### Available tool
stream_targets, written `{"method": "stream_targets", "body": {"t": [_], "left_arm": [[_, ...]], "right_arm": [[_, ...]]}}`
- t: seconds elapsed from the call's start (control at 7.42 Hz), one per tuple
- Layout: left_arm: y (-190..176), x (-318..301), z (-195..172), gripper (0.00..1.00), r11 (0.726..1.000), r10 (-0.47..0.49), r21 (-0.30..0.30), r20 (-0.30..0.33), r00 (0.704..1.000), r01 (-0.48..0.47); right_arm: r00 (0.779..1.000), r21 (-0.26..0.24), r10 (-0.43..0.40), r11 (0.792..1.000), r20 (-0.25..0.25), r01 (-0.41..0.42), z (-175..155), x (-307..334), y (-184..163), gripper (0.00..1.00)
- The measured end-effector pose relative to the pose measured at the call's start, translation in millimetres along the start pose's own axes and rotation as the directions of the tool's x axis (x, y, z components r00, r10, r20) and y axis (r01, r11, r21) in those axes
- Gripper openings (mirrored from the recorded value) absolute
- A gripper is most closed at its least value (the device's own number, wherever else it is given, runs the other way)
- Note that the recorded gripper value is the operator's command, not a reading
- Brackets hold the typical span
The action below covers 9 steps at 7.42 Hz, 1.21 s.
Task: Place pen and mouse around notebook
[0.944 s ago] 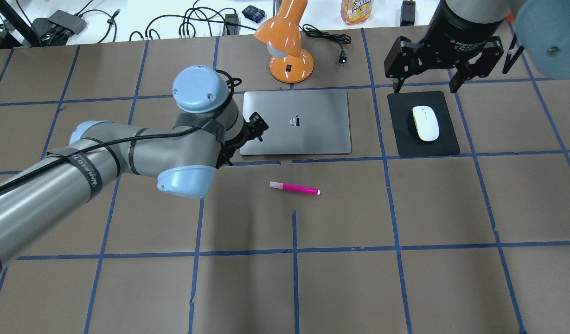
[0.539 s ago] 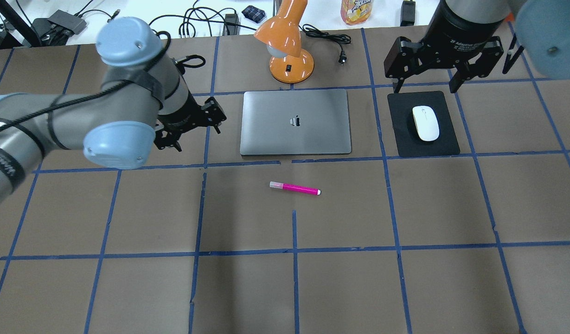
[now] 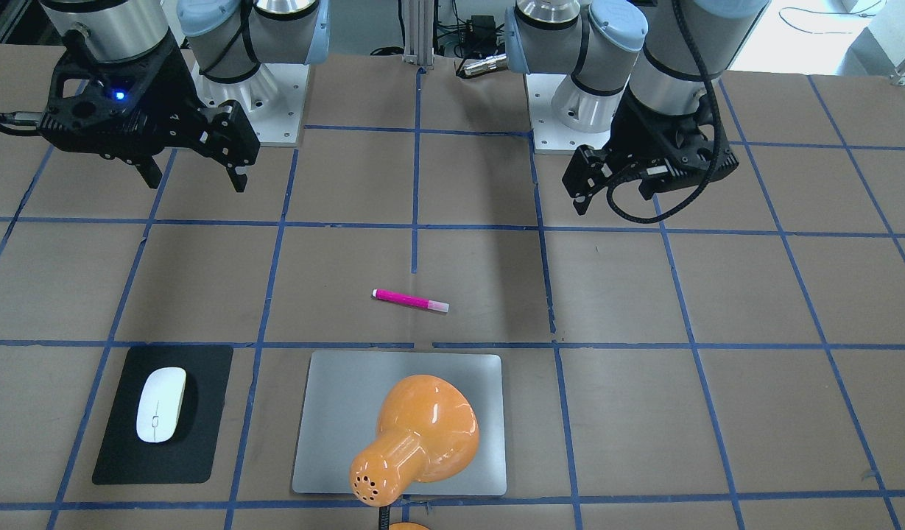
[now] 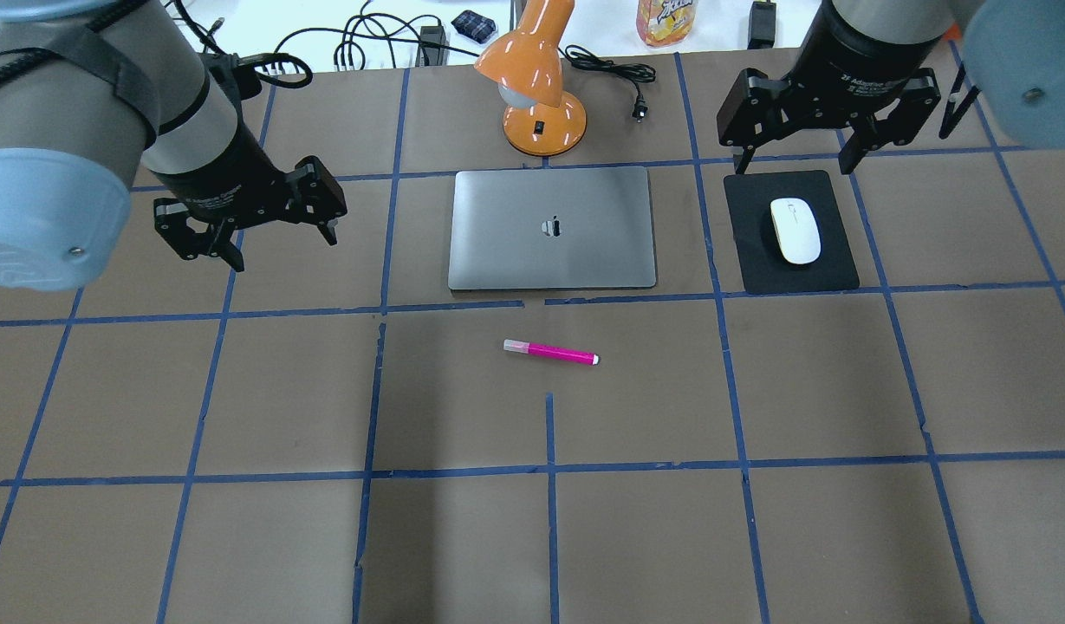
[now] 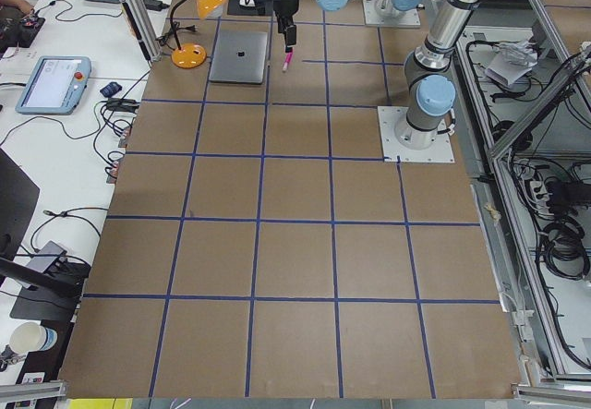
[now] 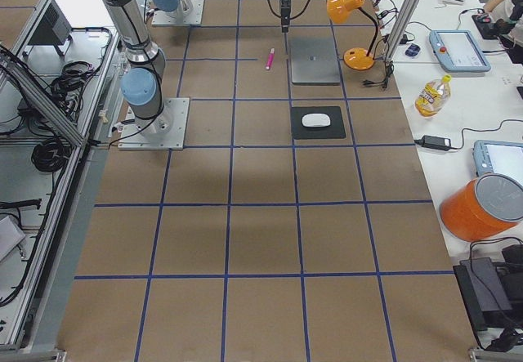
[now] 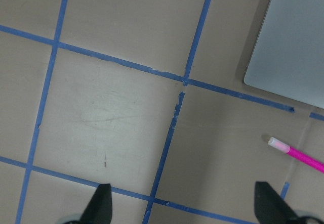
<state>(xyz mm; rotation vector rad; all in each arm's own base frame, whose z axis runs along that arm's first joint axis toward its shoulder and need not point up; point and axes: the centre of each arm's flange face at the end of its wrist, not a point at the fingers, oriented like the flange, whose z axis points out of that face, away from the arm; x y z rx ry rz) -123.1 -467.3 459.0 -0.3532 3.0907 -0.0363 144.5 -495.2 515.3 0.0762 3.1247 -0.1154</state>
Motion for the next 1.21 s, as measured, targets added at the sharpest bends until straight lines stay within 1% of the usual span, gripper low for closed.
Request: {"method": "stream_targets", "body": {"t": [0.13,0.27,0.4,0.54,0.81,1.21], "left_arm": [[4.9,-8.2,-2.8,1.0,0.997,0.079,-0.014,0.035,0.996,-0.079],[6.7,-14.4,-2.9,1.0,0.989,0.144,-0.031,0.053,0.988,-0.143],[6.7,-19.2,-3.1,1.0,0.982,0.186,-0.04,0.058,0.981,-0.184],[6.8,-20.9,-3.7,1.0,0.979,0.202,-0.042,0.049,0.978,-0.2],[7.5,-19.4,-4.6,1.0,0.979,0.2,-0.04,0.007,0.98,-0.2],[11.1,-18.4,-7.3,1.0,0.98,0.196,-0.038,-0.008,0.981,-0.196]], "right_arm": [[1.0,0.0,0.0,1.0,0.0,0.0,0.0,0.0,0.0,1.0],[1.0,0.0,0.0,1.0,0.0,0.0,0.0,0.0,0.0,1.0],[1.0,0.0,0.0,1.0,0.0,0.0,0.1,0.0,0.0,1.0],[1.0,0.0,0.0,1.0,0.001,0.0,0.1,-0.1,0.0,1.0],[1.0,0.0,0.0,1.0,0.001,0.0,0.1,-0.1,0.0,1.0],[1.0,0.0,0.0,1.0,0.002,0.0,0.1,-0.2,0.0,1.0]]}}
